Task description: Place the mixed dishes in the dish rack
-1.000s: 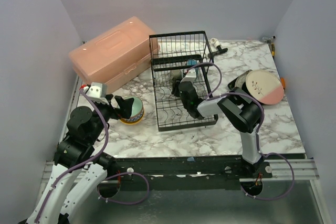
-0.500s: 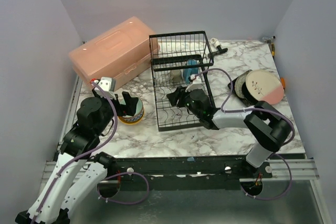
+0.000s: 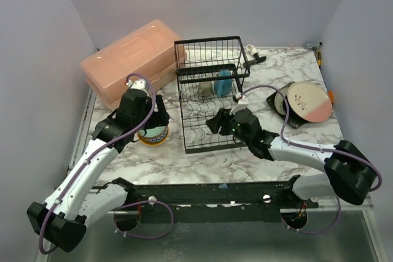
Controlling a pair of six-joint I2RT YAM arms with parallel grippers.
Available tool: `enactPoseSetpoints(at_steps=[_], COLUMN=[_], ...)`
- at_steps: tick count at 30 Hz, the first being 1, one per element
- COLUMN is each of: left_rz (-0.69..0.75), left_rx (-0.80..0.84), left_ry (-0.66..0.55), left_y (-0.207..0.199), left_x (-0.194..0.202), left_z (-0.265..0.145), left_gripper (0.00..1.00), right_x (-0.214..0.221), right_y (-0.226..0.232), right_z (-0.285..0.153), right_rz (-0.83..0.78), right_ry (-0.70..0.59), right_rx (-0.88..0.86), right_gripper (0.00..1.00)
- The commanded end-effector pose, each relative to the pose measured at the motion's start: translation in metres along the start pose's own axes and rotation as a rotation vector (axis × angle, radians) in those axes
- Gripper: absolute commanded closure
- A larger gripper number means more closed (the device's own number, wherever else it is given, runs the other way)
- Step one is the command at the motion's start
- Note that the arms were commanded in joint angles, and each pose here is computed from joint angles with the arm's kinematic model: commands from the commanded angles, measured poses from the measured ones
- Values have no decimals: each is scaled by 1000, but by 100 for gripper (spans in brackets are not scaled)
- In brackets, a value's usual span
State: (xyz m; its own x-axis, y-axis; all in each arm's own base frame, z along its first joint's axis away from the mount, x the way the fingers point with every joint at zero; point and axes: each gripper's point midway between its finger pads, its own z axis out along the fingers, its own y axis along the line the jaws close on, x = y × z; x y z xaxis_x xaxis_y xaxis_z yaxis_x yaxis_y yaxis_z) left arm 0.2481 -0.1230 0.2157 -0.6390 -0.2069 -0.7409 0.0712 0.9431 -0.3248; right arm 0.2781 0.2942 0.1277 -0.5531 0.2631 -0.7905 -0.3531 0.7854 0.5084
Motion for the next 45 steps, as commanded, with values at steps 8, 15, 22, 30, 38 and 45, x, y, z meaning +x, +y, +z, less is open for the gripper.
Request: enactPoseSetpoints(at_steps=[8,15,22,30,38,45], left_rz=[-139,-105,-23,-144,-329,-410], left_rx=[-249,-361,-368,-404,-409,-334], left_ry=[157,191,190,138,142,151], left_y=[8,14,27,87,115,110], left_x=[29,24,7,19,43,56], left_z=[41,60,51,12,19,44], left_gripper=[27,30,25,25,43,58], right_x=[-6,-15,-16,-18,-14,-21], right_y=[-30,-39,-43,-37,-29,-26], right_z=[-41,-60,-67,-67,-60,-67], right_rz=[-15,-15,-24,-11,-5,3], right_ry=[-25,-73,-80,-83,-54,-74], right_rx=[118,145,157,130,103,92], right_gripper=[38,34,33,32,32,32])
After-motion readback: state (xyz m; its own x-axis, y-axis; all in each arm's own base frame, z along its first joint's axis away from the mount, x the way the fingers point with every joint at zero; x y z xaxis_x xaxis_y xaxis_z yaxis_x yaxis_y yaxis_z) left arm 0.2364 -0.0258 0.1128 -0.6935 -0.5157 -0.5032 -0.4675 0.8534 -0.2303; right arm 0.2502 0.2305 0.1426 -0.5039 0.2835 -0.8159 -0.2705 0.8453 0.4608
